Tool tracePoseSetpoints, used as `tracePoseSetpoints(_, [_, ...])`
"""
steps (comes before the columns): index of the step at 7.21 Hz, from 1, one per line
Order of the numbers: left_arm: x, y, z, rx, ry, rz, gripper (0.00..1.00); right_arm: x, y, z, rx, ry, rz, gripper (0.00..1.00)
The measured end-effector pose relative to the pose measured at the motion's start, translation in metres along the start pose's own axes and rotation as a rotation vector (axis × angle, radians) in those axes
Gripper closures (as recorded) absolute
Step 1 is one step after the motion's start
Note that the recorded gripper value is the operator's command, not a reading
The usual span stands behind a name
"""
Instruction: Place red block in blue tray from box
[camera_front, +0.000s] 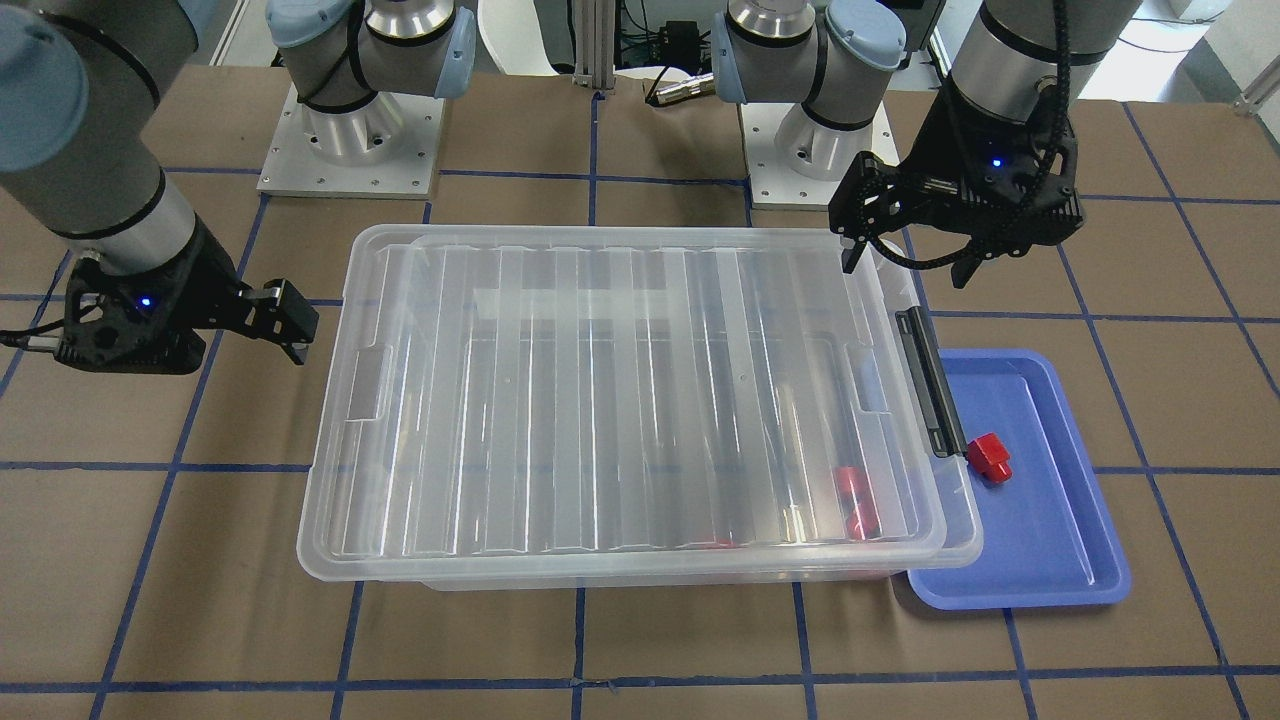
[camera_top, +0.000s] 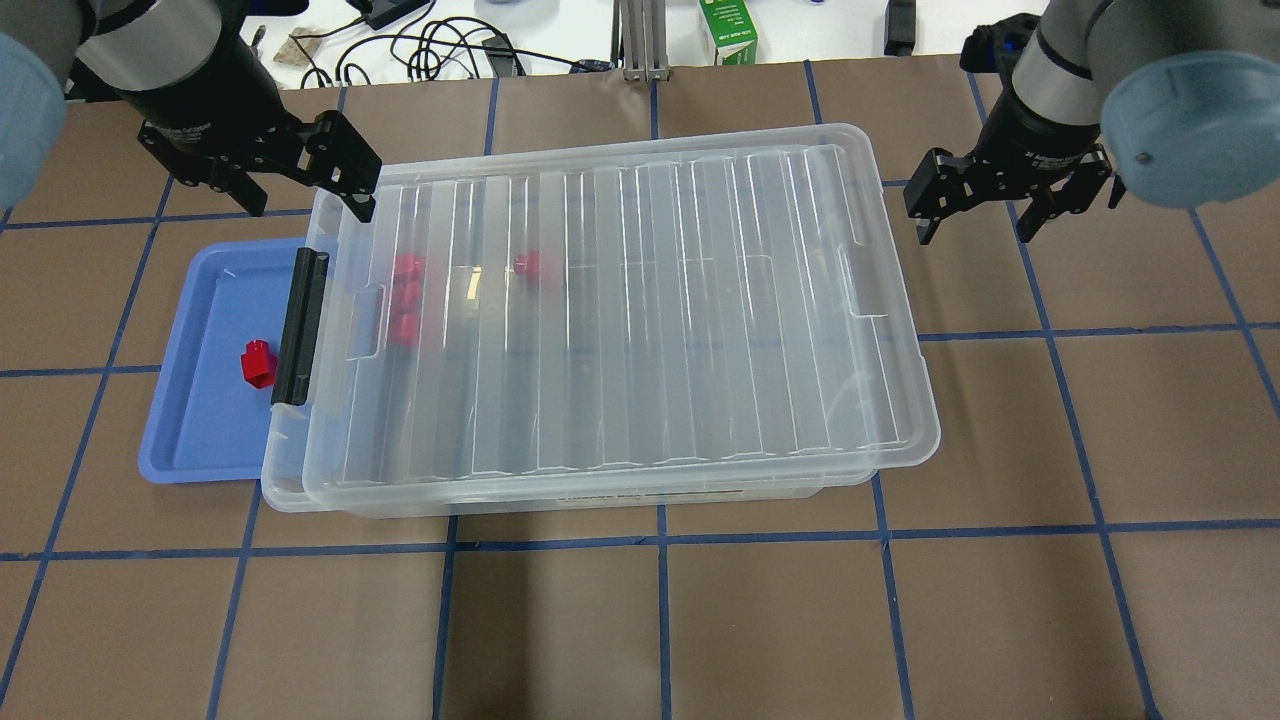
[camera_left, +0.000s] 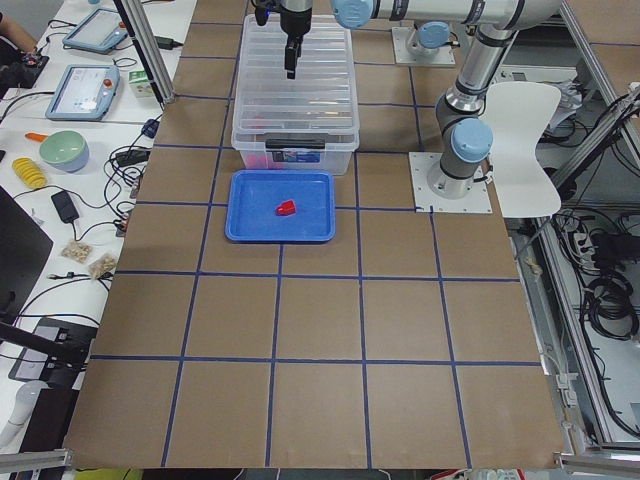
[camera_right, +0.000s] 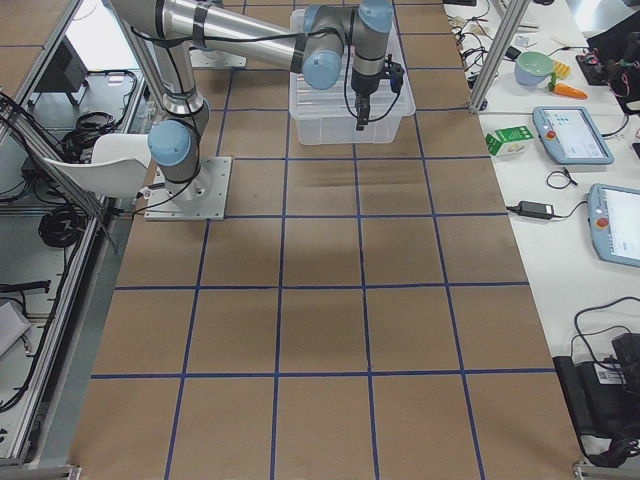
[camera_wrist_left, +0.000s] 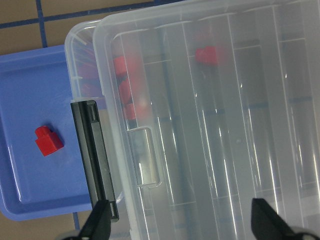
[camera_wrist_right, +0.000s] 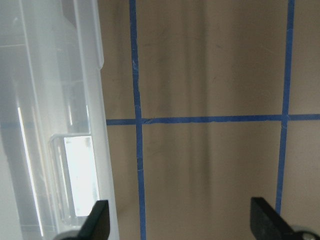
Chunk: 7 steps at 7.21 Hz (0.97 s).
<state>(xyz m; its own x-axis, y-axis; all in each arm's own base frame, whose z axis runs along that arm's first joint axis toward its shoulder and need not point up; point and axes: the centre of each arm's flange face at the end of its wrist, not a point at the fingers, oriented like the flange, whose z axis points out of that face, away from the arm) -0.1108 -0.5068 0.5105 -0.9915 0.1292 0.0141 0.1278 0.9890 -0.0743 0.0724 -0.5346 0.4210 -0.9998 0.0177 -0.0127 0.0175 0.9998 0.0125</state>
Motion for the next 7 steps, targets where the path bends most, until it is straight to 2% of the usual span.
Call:
tracePoseSetpoints(3, [0.000,0.000,0.000,0.001,0.000,0.000,0.00,-0.033,0.059,-0.053,-0.025,-0.009,0.037,0.00])
tracePoseSetpoints(5, [0.000,0.000,0.000,0.000,0.000,0.000,0.00,-0.055,0.080,-0.063,-0.036,0.000,0.019,0.00])
tracePoseSetpoints(7, [0.001,0.000,0.001,-0.001,0.000,0.000,0.00,-0.058,0.085,-0.064,-0.038,0.008,0.014,0.00])
